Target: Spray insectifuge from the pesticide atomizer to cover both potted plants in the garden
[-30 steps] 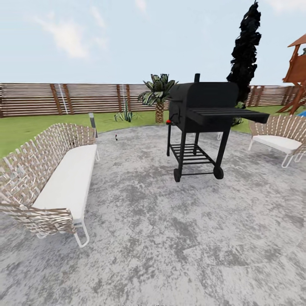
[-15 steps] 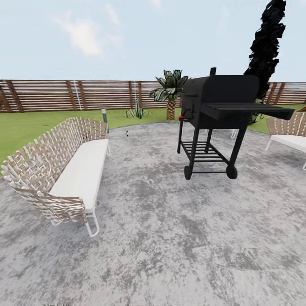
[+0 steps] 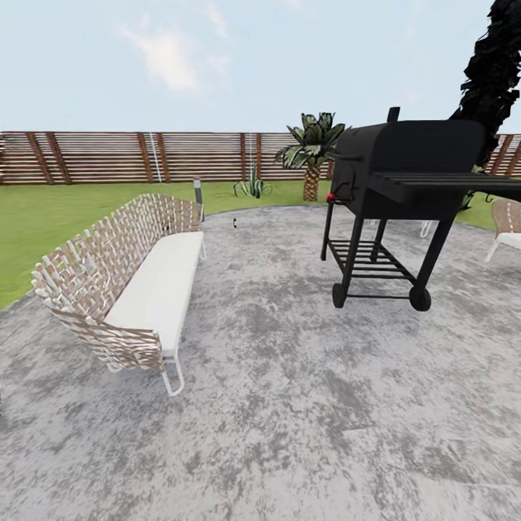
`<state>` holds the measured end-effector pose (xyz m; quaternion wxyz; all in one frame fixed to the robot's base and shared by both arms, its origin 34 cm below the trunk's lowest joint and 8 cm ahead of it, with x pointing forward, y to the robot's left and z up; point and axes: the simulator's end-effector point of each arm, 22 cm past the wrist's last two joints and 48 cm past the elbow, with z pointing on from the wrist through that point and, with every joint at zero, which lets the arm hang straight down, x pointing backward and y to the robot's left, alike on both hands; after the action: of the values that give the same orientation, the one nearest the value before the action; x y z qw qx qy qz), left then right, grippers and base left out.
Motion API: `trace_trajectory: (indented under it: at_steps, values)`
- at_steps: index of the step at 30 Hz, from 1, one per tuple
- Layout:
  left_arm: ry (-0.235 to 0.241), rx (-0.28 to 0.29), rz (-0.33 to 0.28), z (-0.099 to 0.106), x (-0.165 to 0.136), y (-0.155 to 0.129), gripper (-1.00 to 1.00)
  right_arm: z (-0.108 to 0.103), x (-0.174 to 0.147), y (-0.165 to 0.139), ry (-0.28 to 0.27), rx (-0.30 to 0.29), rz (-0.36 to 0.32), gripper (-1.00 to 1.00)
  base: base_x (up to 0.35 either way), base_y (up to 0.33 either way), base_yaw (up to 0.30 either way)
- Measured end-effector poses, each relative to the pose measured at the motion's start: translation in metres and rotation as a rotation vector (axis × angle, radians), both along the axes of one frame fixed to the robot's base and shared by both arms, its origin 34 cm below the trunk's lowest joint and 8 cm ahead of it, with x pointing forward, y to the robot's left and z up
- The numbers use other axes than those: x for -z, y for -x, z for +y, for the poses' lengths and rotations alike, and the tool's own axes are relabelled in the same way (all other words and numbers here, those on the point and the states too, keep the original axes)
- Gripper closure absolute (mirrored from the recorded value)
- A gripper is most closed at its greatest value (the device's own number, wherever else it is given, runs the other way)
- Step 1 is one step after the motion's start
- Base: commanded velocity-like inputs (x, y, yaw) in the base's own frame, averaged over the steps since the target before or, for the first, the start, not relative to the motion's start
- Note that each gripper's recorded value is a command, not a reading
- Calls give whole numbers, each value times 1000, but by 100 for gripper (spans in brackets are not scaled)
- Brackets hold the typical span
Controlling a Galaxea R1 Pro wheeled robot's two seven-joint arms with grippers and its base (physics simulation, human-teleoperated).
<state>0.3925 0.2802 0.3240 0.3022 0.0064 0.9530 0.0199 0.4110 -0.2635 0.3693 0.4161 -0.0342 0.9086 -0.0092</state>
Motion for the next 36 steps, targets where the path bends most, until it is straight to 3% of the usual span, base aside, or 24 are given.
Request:
trace_trajectory:
  at_steps: [24, 30, 34, 36]
  values:
    - [1, 0, 3, -1, 1, 1, -100, -3, 1, 1, 3, 1, 2, -100, 282, -161, 7]
    - [9, -2, -22, -7, -5, -13, -100, -5, 0, 0, 6, 9, 1, -100, 311, -136, 0]
    - [19, 0, -77, -14, -18, -44, -100, -5, 0, 0, 6, 11, 0, -100, 322, -126, 0]
    - [17, -3, -81, -12, -19, -46, -100, -5, 0, 0, 6, 12, -1, -100, 323, -123, 0]
